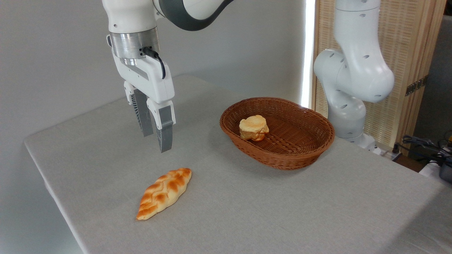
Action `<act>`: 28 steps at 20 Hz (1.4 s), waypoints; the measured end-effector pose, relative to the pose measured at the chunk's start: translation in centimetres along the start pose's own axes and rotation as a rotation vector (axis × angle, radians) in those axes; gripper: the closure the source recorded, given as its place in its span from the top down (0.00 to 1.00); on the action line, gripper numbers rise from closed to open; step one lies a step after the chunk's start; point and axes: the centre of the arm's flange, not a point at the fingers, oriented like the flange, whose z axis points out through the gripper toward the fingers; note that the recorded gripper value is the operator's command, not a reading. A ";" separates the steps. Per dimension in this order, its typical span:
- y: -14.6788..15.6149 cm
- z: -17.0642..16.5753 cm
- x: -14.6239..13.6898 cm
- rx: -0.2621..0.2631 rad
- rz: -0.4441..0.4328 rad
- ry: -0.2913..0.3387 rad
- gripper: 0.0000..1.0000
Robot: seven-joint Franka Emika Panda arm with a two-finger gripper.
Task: Put bread into the basket
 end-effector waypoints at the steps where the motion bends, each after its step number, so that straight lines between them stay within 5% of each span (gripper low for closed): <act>1: 0.1 0.0 0.1 0.000 0.002 0.000 1.00; 28: 0.6 1.0 0.7 -0.011 0.015 -0.012 1.00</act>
